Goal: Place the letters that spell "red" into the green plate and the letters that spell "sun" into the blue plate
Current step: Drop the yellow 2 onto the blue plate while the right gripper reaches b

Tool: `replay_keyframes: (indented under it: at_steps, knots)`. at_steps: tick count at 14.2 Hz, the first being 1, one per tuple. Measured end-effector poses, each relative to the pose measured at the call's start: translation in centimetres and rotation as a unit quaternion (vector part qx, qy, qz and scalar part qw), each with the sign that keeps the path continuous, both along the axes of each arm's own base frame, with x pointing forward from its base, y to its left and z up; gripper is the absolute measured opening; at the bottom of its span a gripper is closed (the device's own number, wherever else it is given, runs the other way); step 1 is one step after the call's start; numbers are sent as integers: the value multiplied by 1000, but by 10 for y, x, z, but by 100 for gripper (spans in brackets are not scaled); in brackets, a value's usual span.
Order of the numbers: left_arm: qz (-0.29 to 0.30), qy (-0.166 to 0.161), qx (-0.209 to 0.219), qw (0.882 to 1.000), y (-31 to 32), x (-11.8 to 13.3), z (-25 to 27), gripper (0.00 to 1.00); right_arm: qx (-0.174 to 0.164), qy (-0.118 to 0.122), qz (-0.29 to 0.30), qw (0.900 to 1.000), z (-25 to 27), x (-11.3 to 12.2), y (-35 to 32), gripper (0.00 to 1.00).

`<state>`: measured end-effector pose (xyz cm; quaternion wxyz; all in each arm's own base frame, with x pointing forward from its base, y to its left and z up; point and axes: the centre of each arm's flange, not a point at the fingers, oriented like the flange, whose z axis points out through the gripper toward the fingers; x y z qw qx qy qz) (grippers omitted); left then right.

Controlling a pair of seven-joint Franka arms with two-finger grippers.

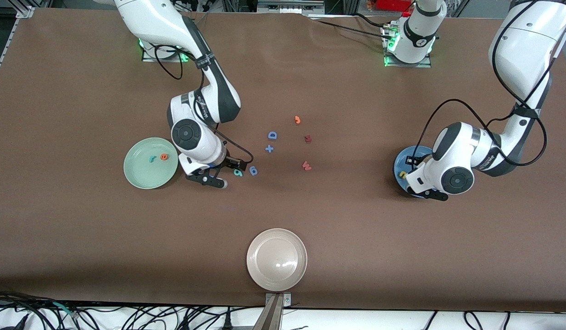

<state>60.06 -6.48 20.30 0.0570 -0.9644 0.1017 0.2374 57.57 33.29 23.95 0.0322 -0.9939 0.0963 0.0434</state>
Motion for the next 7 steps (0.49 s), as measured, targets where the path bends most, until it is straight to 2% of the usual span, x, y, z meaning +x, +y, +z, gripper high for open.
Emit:
replay_keyframes:
  at_steps: [2, 3, 5, 7]
  knots:
    - [-6, -3, -10, 1000, -8, -5, -13, 23, -11, -12, 55, 998, 0, -3, 6, 100]
    - [-9, -2, -13, 1000, -11, -8, -17, 28, -22, -20, 84, 996, 1, -2, 8, 100]
    - [-10, -4, -15, 1000, -13, -8, -18, 46, -40, -44, 131, 990, 5, 1, 9, 100]
    - [-9, -7, -15, 1000, -12, -6, -15, 66, -43, -69, 172, 982, 7, 3, 14, 100]
